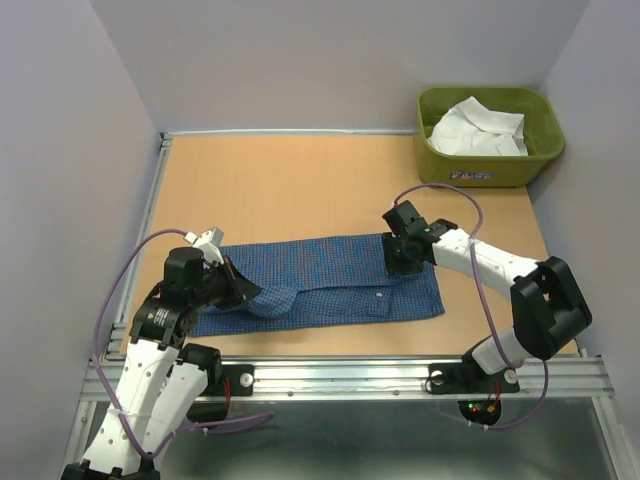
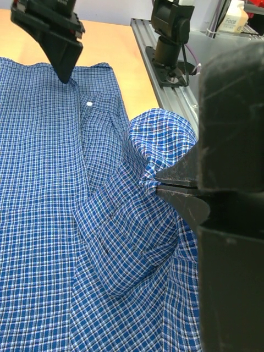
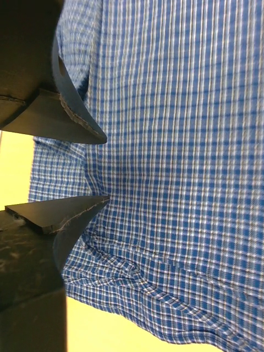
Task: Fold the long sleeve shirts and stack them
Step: Fold the shirt
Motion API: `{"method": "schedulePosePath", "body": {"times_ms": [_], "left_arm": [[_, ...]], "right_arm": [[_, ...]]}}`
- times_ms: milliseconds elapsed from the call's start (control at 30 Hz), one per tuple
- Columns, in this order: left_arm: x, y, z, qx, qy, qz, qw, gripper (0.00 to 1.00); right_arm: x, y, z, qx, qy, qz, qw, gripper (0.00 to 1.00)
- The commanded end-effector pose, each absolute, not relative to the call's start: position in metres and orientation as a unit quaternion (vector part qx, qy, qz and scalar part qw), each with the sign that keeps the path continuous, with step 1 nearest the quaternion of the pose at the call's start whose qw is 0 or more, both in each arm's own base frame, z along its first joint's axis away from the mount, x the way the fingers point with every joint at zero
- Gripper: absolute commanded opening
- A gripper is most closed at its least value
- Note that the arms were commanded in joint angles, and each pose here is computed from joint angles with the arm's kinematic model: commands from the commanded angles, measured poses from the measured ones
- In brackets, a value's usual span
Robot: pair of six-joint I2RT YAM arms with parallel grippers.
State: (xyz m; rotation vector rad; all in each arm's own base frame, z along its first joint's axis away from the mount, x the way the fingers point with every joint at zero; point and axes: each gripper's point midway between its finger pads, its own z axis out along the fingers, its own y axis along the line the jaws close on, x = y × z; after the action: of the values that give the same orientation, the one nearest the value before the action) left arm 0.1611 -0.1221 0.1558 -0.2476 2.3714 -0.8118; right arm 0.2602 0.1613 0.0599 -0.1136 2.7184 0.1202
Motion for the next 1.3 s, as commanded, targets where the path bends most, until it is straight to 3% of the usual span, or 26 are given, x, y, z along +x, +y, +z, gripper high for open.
{"method": "schedulePosePath", "body": {"times_ms": [0, 233, 433, 700, 833, 967, 1033, 1167, 1233, 1267], "left_arm": [[0.168, -0.122, 0.171, -0.091, 0.884, -0.314, 0.334, 0.00], [0.175, -0.122, 0.174, -0.081, 0.882, -0.310, 0.345, 0.00], [0.199, -0.126, 0.197, -0.043, 0.860, -0.314, 0.399, 0.00], [0.225, -0.141, 0.230, 0.030, 0.820, -0.337, 0.461, 0.02], [0.239, -0.142, 0.233, 0.027, 0.809, -0.336, 0.481, 0.06], [0.246, -0.145, 0.233, 0.023, 0.809, -0.343, 0.477, 0.39], [0.247, -0.140, 0.237, 0.011, 0.807, -0.332, 0.488, 0.44], [0.228, -0.127, 0.270, 0.016, 0.762, -0.326, 0.559, 0.69], [0.222, -0.121, 0.265, 0.002, 0.767, -0.318, 0.557, 0.74], [0.221, -0.115, 0.264, -0.019, 0.768, -0.309, 0.561, 0.83]], "right_arm": [[0.252, 0.150, 0.042, -0.027, 0.977, 0.024, 0.209, 0.48], [0.229, 0.152, 0.038, -0.030, 0.980, 0.059, 0.189, 0.43], [0.248, 0.176, 0.075, -0.052, 0.963, 0.116, 0.237, 0.45], [0.267, 0.220, 0.140, -0.111, 0.914, 0.234, 0.313, 0.56], [0.267, 0.229, 0.145, -0.129, 0.902, 0.258, 0.321, 0.60], [0.271, 0.230, 0.145, -0.127, 0.900, 0.256, 0.329, 0.63], [0.274, 0.226, 0.146, -0.121, 0.901, 0.246, 0.337, 0.64], [0.282, 0.211, 0.146, -0.100, 0.903, 0.211, 0.361, 0.64], [0.283, 0.209, 0.143, -0.099, 0.905, 0.200, 0.363, 0.64], [0.283, 0.208, 0.139, -0.097, 0.907, 0.197, 0.358, 0.64]]}}
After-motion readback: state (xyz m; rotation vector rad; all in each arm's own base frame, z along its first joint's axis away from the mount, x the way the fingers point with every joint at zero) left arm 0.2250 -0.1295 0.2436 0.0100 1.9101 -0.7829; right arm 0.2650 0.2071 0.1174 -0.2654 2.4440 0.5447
